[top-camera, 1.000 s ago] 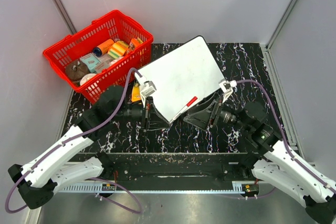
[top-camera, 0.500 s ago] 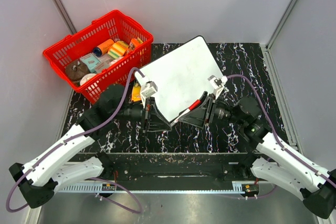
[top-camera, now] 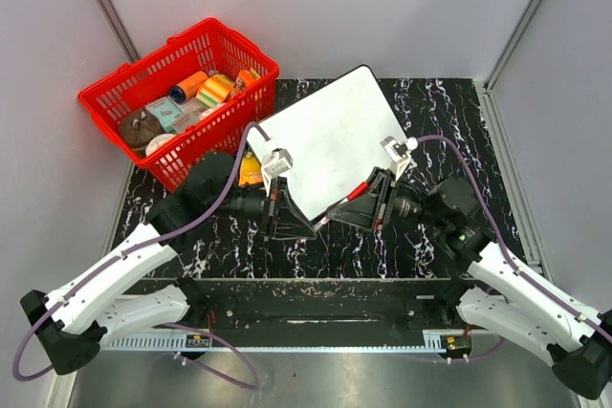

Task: Write a sentence on the whiteboard
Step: Pass from the left arm to the right, then pick up the whiteboard stand from the center of the board.

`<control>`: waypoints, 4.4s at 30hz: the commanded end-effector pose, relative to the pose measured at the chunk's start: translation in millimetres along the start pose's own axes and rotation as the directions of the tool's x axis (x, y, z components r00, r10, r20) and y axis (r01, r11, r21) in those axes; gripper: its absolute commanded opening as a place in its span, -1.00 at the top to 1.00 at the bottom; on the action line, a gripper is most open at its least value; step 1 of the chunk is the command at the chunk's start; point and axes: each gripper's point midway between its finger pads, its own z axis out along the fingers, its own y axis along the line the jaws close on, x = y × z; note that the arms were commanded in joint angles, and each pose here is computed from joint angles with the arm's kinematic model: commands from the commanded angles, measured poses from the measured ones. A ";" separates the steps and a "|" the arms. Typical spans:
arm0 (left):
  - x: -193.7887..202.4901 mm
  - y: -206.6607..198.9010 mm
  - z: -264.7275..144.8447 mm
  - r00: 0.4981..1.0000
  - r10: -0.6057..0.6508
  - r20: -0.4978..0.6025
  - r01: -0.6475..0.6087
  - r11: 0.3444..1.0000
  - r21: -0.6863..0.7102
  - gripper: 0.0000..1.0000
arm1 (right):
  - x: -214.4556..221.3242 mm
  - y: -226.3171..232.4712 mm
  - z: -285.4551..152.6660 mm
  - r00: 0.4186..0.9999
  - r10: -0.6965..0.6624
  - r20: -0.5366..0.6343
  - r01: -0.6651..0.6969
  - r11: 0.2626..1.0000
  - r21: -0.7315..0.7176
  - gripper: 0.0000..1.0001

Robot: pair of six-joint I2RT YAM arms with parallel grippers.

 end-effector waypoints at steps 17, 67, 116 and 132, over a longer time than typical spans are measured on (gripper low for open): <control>-8.5 -9.4 1.4 0.999 0.040 0.029 -0.040 0.999 0.024 1.00 | -7.7 19.6 -0.1 1.000 -0.020 0.013 0.021 0.998 -0.060 0.34; -26.4 16.5 -16.8 0.978 0.064 0.198 -0.018 0.974 -0.226 -0.98 | -2.8 -21.3 -15.9 0.998 -0.048 0.051 0.038 0.984 0.175 1.00; 126.1 136.0 -69.6 0.744 -0.332 0.580 0.619 0.671 -0.409 -0.98 | -4.2 -87.4 -64.7 0.987 -0.162 0.004 0.128 0.791 0.598 1.00; 105.9 154.3 -73.2 0.786 -0.231 0.574 0.570 0.631 -0.526 -0.98 | -18.9 -141.8 -49.8 0.971 -0.228 -0.070 0.212 0.689 0.693 1.00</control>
